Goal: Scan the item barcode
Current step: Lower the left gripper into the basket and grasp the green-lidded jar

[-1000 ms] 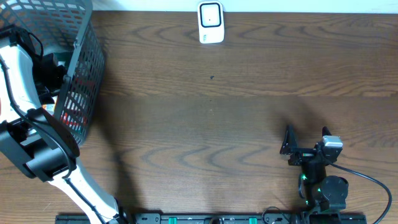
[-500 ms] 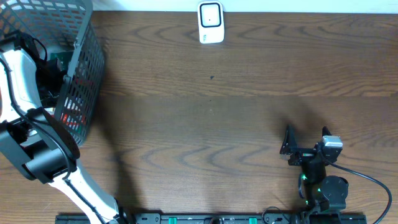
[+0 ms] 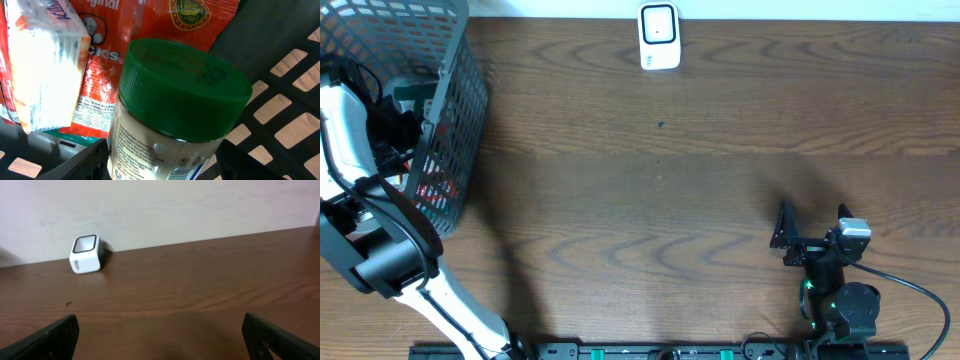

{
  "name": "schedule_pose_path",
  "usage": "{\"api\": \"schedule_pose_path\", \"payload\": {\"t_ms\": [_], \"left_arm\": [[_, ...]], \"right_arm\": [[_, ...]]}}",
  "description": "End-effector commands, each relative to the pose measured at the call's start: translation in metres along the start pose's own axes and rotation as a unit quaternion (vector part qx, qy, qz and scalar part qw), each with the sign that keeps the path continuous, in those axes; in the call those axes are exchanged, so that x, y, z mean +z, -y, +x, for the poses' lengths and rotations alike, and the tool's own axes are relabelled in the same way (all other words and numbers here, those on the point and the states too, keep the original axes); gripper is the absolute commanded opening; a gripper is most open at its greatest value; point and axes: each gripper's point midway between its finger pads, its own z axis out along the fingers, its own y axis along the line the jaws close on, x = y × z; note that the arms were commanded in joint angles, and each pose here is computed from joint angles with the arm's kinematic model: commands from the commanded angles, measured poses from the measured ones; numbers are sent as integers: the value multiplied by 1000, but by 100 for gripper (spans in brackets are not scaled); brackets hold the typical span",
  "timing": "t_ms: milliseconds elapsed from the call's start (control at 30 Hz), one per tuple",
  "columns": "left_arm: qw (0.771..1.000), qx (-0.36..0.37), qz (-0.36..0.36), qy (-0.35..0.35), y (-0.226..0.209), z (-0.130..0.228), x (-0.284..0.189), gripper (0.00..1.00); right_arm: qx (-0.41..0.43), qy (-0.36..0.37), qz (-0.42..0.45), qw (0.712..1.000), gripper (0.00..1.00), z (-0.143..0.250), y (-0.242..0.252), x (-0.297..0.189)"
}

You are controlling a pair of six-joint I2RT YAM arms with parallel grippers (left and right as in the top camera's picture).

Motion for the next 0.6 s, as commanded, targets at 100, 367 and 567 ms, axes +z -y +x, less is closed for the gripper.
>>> {"api": "schedule_pose_path", "payload": {"t_ms": [100,367,567], "left_arm": [[1000,-16,-22,-9,-12,7,11,70],[1000,-17,-22,-13,-14,11,28,73],[1000,-18,-22,-10,-13,10,25,72]], "right_arm": [[-5,0,3,1000,99,0,2,0],[-5,0,3,1000,99,0,2,0],[-5,0,3,1000,99,0,2,0]]}}
